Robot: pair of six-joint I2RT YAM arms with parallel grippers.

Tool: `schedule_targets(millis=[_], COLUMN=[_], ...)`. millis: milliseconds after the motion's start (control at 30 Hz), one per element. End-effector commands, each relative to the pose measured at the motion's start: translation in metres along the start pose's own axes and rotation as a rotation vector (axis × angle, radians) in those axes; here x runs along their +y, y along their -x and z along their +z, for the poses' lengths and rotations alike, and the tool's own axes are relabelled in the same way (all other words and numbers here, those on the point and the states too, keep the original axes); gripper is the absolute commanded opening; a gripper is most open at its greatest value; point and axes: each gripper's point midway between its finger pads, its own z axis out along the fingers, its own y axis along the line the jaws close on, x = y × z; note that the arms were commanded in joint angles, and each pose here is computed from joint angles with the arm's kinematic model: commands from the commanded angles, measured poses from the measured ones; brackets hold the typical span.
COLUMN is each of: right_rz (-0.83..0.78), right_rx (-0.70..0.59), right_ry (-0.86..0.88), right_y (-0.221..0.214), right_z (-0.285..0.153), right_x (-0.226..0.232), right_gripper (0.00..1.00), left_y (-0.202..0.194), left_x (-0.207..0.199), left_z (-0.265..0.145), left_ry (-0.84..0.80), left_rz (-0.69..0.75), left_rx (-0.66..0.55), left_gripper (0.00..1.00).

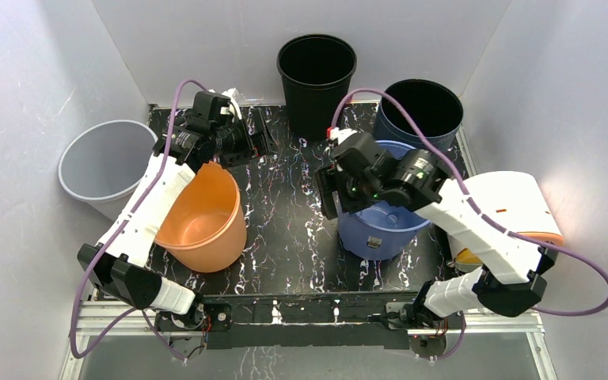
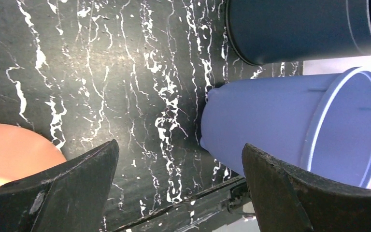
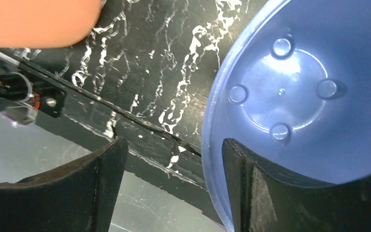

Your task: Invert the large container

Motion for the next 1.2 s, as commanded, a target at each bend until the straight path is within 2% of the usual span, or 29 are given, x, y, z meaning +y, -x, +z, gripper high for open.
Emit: schedule_targets(millis=[0,200,300,333,400,467,733,800,1000,1067,1167], right_rz=[-0.017,-0.029,-0.036,-0.037,-0.033,-0.026,0.031,0.073,0.274,0.355,0.478], right_rx=[-0.019,-0.03,-0.025,-0.027,-0.049,-0.093,-0.33,-0.406,-0.591,-0.625,-0.622], right_ry=[-0.136,-0.169,-0.176,-0.178,-0.178,-0.162,0.117,0.144,0.266,0.333,0.36], right_y=[-0.008,-0.012,-0.015,-0.014,-0.009,0.004,0.093,0.118,0.16,0.158,0.138], right_z=[0.011,0.019,0.024,0.026,0.026,0.022,0.009,0.005,-0.008,-0.008,0.004], right_x=[-0.004,-0.006,-0.007,-0.007,-0.006,-0.001,0.076,0.088,0.081,0.071,0.042], right_gripper=[0.64,0.39,0.32,0.27,0.09,0.02,0.0,0.0,0.0,0.0,0.0], left_y=[0.002,0.016,0.021,0.024,0.029,0.033,0.047,0.055,0.078,0.081,0.079], left_x=[-0.013,-0.019,-0.035,-0.04,-0.046,-0.049,-0.068,-0.073,-0.074,-0.071,-0.068], left_z=[-0.014,-0.037,-0.05,-0.054,-0.064,-0.073,-0.11,-0.129,-0.181,-0.186,-0.177], left_ry=[-0.09,-0.119,-0.182,-0.202,-0.221,-0.226,-0.266,-0.274,-0.268,-0.255,-0.247], left_rz=[-0.047,-0.062,-0.062,-0.06,-0.056,-0.048,-0.028,-0.015,-0.015,-0.015,-0.013], left_rx=[0.008,-0.028,-0.036,-0.043,-0.063,-0.088,-0.128,-0.179,-0.396,-0.431,-0.417], left_gripper=[0.98,0.98,0.98,0.98,0.98,0.98,0.98,0.98,0.98,0.98,0.99])
